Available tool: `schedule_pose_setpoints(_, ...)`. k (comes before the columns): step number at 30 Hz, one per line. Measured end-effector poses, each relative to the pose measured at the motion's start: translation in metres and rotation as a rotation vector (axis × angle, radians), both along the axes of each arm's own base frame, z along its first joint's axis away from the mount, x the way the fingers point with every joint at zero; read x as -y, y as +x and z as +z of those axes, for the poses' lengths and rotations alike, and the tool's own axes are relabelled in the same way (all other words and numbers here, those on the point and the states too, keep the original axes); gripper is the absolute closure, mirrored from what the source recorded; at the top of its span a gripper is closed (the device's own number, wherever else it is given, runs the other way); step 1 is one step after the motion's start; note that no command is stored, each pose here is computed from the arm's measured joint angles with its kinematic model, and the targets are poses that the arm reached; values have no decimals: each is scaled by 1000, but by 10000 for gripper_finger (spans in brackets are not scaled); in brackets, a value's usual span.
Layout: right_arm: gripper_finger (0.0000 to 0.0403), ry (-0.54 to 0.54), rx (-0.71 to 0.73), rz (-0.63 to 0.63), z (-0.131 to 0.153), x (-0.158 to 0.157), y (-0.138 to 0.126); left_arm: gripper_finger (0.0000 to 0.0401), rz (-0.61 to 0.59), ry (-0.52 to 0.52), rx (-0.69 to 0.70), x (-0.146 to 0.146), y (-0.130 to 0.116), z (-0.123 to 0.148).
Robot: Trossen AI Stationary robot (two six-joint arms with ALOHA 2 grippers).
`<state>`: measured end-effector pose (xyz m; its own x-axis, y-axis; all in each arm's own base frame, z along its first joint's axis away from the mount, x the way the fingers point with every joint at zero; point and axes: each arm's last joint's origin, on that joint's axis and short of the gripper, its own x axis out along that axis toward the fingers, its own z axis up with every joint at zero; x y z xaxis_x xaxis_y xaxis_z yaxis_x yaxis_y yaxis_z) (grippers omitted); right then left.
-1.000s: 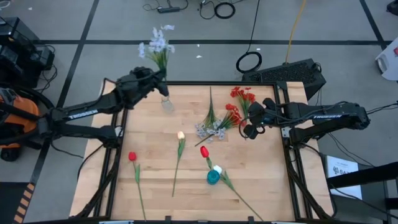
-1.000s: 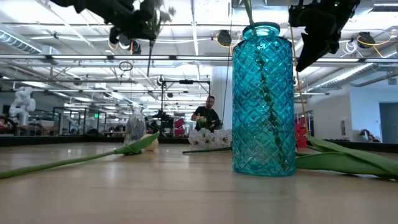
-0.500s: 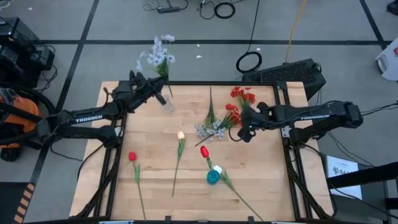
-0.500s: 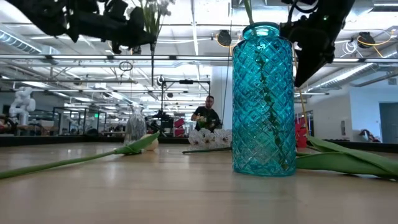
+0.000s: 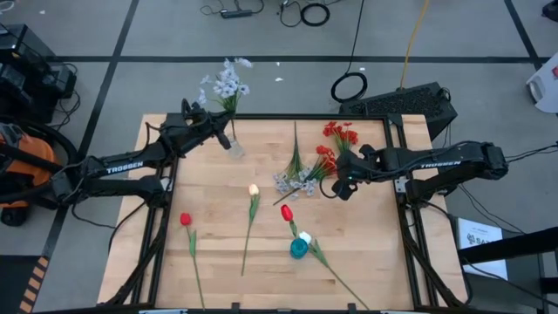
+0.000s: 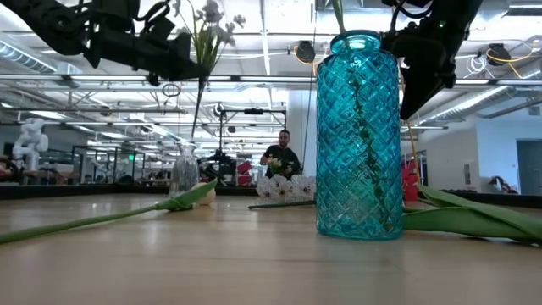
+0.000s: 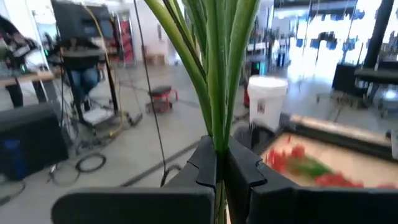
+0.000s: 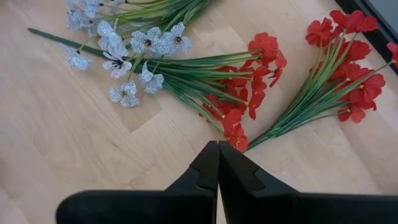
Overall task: Sort flowers into vase by color
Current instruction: Put the left white poppies into the transparent vase
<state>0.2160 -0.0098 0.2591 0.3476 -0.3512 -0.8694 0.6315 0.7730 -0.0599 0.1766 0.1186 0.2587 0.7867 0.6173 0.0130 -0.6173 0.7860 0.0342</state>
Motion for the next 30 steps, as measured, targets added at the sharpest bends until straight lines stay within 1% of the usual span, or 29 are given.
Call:
schedule_pose_setpoints(3, 403, 4, 6, -10, 0, 0, 0, 392, 7, -17, -28, -1, -1, -3)
schedule_pose_setpoints(11, 403, 2, 7, -6, 0, 0, 0, 392, 51, -26, -50, -9, -6, -6)
schedule_pose_setpoints(16, 403, 1, 6, -4, 0, 0, 0, 392, 60, -18, -13, -9, -10, -19)
schedule_pose_setpoints(19, 403, 1, 6, -5, 0, 0, 0, 391, 58, -48, 33, -8, -11, -26)
schedule_pose_setpoints(22, 403, 1, 7, -6, 0, 0, 0, 372, 60, -105, 31, -7, -13, -35)
schedule_pose_setpoints(25, 403, 2, 16, -7, 0, 0, 1, 345, 60, -136, 1, -6, -14, -42)
schedule_pose_setpoints(30, 403, 2, 33, -7, 1, 0, 3, 297, 63, -195, 44, -6, -14, -42)
